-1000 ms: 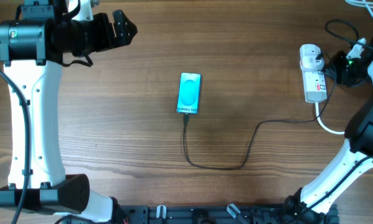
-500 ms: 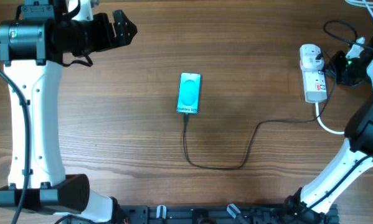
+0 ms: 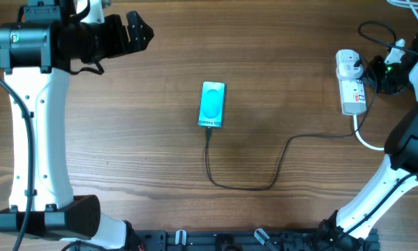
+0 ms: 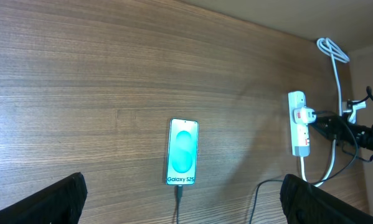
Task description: Plug charger to phone and switch on socket
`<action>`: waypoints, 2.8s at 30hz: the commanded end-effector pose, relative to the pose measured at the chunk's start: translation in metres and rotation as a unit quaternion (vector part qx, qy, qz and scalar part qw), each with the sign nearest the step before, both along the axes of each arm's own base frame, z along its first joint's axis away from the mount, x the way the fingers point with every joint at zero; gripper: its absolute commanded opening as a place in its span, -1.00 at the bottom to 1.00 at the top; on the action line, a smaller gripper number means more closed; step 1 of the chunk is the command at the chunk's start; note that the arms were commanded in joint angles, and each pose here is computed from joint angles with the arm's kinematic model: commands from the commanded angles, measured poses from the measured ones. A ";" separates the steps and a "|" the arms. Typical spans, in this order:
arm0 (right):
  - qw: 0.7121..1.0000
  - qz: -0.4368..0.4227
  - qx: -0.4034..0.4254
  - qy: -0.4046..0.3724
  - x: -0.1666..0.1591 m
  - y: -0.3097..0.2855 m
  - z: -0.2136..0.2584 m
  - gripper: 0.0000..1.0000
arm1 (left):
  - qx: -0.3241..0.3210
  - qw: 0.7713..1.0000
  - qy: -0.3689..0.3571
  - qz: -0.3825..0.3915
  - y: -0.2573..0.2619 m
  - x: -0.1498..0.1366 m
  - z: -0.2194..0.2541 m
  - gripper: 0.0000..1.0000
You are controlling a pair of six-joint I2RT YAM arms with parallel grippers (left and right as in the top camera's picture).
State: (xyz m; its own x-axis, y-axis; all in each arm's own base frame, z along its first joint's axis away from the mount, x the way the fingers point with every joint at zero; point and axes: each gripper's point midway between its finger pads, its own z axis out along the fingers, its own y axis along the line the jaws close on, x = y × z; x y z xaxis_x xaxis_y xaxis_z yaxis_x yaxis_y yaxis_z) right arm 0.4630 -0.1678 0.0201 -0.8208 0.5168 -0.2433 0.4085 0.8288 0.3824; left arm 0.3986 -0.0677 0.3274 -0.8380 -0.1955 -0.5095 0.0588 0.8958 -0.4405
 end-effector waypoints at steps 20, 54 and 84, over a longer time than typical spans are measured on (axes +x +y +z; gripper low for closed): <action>0.996 0.021 0.038 0.078 -0.032 0.046 -0.045 -0.92 | 0.001 1.000 -0.003 0.000 0.000 0.000 0.001 1.00; 0.978 -0.139 -0.056 -0.143 -0.019 -0.073 0.194 -0.91 | 0.001 1.000 -0.003 0.000 0.000 0.000 0.001 1.00; 0.990 0.064 0.043 -0.121 -0.184 0.186 0.329 0.99 | 0.001 1.000 -0.003 0.000 0.000 0.000 0.001 1.00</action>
